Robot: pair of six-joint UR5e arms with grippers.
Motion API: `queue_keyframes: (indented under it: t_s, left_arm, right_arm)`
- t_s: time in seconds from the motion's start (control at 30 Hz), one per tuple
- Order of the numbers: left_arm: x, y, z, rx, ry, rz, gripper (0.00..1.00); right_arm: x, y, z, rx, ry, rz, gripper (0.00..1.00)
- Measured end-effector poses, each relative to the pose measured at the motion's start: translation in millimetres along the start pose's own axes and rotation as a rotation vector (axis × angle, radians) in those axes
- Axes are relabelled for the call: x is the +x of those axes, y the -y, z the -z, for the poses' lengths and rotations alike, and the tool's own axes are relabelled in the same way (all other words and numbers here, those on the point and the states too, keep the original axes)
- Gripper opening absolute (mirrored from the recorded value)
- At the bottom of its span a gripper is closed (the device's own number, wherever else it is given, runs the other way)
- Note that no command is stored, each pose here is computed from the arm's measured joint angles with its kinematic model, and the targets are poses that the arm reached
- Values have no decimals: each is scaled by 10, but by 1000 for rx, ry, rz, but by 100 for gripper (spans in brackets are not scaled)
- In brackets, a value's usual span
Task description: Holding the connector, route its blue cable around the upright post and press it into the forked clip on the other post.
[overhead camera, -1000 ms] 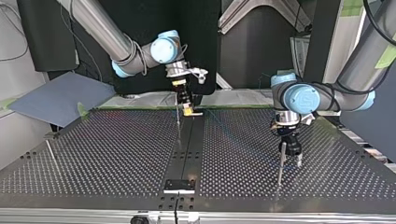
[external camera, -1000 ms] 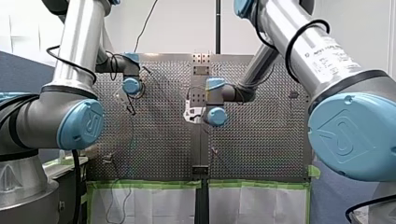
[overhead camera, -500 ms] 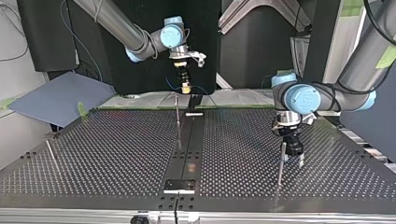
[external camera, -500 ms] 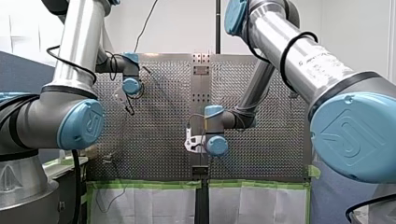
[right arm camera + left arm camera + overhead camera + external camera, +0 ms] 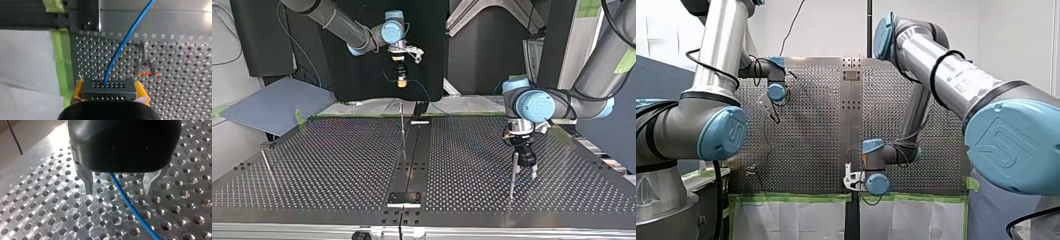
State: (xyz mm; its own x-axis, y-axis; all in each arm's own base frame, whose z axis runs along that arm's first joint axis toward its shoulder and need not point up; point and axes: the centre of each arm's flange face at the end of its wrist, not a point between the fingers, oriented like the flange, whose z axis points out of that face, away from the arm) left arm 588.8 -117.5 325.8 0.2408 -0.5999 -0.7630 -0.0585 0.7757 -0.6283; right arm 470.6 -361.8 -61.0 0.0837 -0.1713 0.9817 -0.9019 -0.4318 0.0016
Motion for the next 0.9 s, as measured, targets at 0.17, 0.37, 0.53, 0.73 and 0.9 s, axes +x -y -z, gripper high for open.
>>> queue_keyframes:
  t_s: [0.17, 0.37, 0.53, 0.73, 0.9]
  left_arm:
    - [0, 1, 1, 0, 0, 0, 100]
    - [0, 1, 3, -1, 0, -1, 100]
    - [0, -1, 3, -3, 0, -1, 100]
    - [0, -3, 3, -4, 1, -1, 100]
    - [-1, -2, 3, -4, 1, -1, 100]
  right_arm:
    - [-230, -194, -76, -34, 1, -6, 0]
    - [-512, -480, -143, -78, 26, 2, 0]
    - [-742, -704, -169, -115, 51, 9, 0]
    - [-992, -809, -140, -131, 68, 8, 0]
    - [-1061, -858, -138, -138, 72, 7, 0]
